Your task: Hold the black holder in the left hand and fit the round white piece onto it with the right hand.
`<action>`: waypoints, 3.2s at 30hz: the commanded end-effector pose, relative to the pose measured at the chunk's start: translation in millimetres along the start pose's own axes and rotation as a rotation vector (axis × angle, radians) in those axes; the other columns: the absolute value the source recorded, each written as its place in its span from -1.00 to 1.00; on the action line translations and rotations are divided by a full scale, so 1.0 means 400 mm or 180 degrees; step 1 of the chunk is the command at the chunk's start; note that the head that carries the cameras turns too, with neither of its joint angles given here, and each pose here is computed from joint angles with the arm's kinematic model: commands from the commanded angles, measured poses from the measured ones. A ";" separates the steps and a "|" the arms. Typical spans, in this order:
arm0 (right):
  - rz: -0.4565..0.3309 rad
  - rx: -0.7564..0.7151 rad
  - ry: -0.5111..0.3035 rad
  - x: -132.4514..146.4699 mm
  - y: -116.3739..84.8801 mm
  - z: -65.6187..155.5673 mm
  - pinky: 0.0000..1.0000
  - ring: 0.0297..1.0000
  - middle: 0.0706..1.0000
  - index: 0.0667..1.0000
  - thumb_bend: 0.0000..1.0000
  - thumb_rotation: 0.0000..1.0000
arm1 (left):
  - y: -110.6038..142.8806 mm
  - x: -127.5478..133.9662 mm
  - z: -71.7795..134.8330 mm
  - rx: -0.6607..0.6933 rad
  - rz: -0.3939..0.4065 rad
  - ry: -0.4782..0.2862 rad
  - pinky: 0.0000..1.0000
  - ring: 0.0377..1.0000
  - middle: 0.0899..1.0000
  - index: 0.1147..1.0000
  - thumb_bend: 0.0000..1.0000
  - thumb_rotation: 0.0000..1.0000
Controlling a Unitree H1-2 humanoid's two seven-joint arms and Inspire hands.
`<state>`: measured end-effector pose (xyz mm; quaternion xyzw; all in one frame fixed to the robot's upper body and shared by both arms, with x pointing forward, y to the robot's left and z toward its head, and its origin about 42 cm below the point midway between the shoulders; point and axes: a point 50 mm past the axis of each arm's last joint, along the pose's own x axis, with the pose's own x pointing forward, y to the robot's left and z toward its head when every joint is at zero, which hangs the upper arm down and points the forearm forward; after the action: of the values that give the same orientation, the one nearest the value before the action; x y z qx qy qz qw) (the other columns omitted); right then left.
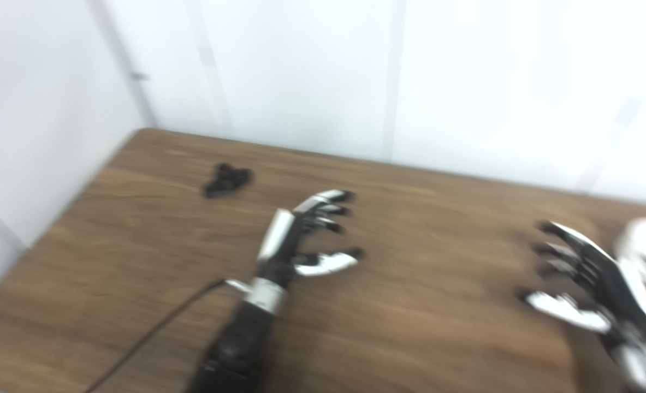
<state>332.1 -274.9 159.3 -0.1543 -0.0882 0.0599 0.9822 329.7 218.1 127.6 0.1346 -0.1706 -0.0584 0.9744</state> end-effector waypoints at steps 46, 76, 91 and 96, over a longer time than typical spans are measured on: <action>-0.0138 -0.0079 -0.0166 0.001 -0.017 0.068 -0.02 0.39 0.75 0.70 0.13 -1.00 | 0.465 0.134 0.183 0.2263 0.0714 0.0075 0.43 0.60 0.58 0.50 0.45 -0.98; -0.0156 -0.0086 -0.0193 -0.009 -0.032 0.111 -0.03 0.34 0.74 0.72 0.07 -1.00 | 0.567 0.145 0.096 0.3335 0.0909 0.1486 0.88 1.00 1.00 0.79 1.00 0.22; -0.0172 -0.0103 -0.0202 -0.017 -0.042 0.127 -0.02 0.35 0.74 0.69 0.10 -1.00 | 0.549 0.158 0.034 0.3384 0.0758 0.1848 0.90 1.00 1.00 0.76 1.00 0.07; -0.0175 -0.0093 -0.0189 -0.026 -0.049 0.132 -0.06 0.34 0.74 0.70 0.10 -1.00 | 0.545 0.160 0.007 0.3466 0.0723 0.1897 0.86 1.00 1.00 0.74 0.99 0.07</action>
<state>313.0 -275.6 194.9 -0.1602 -0.0889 0.0358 0.9824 391.0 408.9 183.8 0.5862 0.1271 0.1479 0.7863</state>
